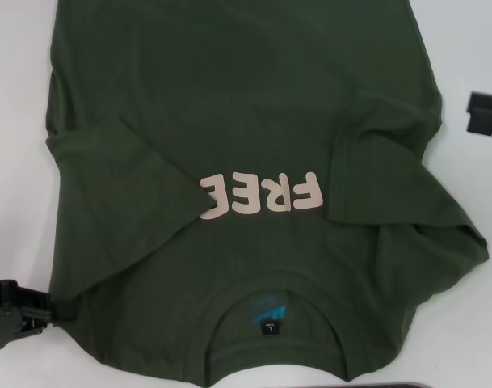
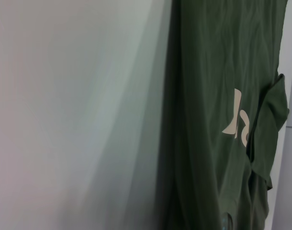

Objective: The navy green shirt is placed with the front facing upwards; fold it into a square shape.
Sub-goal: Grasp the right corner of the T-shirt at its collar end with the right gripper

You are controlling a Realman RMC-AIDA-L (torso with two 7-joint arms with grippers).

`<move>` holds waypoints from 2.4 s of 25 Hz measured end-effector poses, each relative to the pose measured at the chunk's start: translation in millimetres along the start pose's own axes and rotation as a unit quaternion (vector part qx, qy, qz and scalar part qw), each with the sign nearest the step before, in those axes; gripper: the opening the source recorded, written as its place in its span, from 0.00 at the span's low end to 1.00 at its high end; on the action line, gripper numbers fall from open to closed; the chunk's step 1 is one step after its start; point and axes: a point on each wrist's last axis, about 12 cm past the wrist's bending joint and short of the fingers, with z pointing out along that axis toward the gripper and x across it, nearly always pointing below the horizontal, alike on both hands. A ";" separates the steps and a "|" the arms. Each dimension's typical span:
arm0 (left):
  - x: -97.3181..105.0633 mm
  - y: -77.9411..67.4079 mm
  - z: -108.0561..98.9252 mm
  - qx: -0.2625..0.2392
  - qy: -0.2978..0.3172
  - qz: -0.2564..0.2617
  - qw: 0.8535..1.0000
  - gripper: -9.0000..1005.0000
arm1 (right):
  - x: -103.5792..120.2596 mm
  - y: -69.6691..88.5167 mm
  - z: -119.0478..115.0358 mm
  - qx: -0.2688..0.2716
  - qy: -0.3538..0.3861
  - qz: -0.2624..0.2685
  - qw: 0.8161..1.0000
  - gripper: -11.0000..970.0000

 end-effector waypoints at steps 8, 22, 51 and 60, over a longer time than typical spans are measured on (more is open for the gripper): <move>-3.8 -3.5 -2.2 0.002 0.000 0.011 1.000 0.05 | -1.0 -13.0 -48.0 0.100 0.123 0.122 0.980 0.87; -13.0 -12.6 0.3 0.005 0.005 0.030 1.000 0.05 | -7.6 -22.9 -47.2 0.162 0.239 0.178 0.941 0.87; -18.8 -20.0 1.3 0.007 0.012 0.046 0.999 0.06 | 24.5 -31.2 -20.5 0.175 0.250 0.259 0.916 0.87; -19.0 -20.0 0.6 0.007 0.011 0.046 0.999 0.06 | 27.1 -32.1 -14.4 0.174 0.251 0.267 0.914 0.87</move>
